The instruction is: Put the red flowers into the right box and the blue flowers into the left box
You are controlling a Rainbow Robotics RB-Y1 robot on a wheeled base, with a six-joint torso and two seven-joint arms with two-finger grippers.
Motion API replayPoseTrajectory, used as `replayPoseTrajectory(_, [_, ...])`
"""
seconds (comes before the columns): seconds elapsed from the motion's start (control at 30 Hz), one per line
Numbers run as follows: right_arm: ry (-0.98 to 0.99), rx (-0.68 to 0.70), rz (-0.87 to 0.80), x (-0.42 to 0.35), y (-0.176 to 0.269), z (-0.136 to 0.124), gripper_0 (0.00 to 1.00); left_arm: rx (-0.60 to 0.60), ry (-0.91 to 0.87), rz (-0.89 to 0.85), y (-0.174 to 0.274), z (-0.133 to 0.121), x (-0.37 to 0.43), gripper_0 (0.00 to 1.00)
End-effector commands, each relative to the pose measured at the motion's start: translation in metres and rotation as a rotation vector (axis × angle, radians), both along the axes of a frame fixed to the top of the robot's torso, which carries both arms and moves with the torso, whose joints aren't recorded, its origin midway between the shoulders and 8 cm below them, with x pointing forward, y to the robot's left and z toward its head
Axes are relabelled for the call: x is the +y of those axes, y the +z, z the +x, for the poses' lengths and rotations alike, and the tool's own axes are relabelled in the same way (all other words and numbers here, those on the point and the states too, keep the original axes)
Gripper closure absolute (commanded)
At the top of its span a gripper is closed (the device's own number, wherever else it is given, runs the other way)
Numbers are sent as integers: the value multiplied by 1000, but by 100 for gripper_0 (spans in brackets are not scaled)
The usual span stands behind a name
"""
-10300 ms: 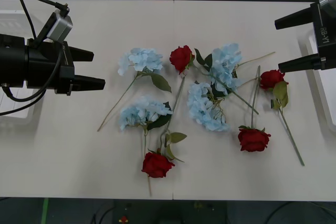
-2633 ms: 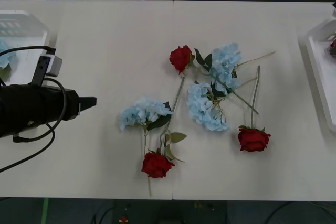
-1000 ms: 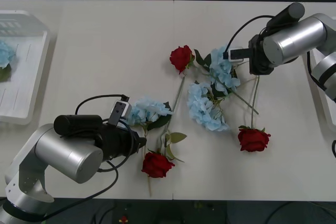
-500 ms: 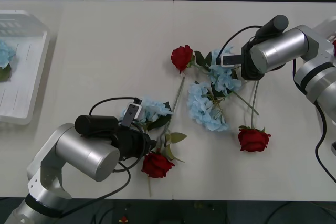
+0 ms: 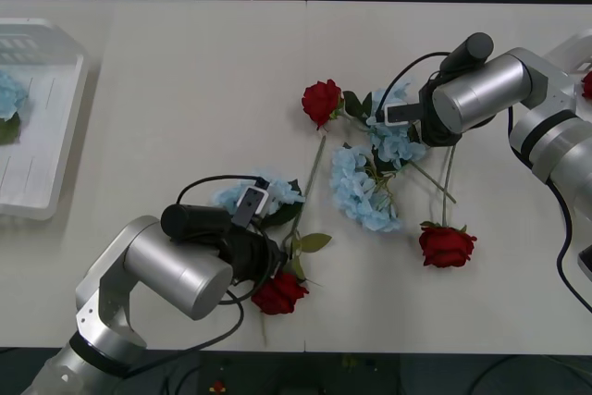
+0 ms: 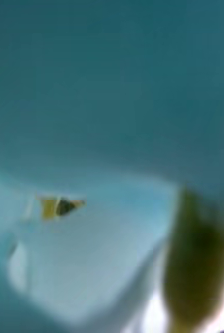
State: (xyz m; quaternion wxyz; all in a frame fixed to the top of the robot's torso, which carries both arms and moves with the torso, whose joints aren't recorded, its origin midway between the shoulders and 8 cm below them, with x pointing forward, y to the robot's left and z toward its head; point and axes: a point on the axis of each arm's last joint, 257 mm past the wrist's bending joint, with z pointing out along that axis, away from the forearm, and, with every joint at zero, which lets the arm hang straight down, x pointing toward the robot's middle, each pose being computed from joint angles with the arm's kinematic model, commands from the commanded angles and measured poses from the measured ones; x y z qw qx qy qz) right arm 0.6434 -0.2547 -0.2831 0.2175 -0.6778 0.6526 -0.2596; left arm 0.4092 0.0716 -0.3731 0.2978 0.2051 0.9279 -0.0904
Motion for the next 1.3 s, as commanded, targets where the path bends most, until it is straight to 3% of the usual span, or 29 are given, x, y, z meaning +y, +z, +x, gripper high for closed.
replayPoseTrajectory(0.03, [31, -44, 36, 34, 27, 16, 39, -30, 13, -16, 7, 16, -20, 32])
replayPoseTrajectory(0.07, [34, -43, 36, 36, 26, 15, 42, -32, 18, -16, 7, 16, -21, 69])
replayPoseTrajectory(0.1, [34, -42, 35, 36, 26, 15, 44, -32, 22, -18, 8, 17, -21, 88])
replayPoseTrajectory(0.13, [38, -41, 35, 38, 25, 15, 45, -30, 25, -19, 7, 17, -22, 100])
replayPoseTrajectory(0.33, [44, -30, 24, 41, 18, 12, 53, -42, 46, -24, 12, 23, -16, 100])
replayPoseTrajectory(0.5, [51, -26, 22, 44, 15, 11, 76, -76, 92, -46, 27, 37, -4, 100])
replayPoseTrajectory(0.73, [58, -23, 16, 47, 13, 10, 99, -134, 160, -88, 59, 57, 18, 100])
replayPoseTrajectory(1.0, [28, -10, 59, 40, 24, 11, 100, -228, 276, -152, 131, 79, 71, 100])
replayPoseTrajectory(1.3, [-161, 19, 423, -2, 113, 18, 100, -401, 391, -274, 239, 120, 148, 100])
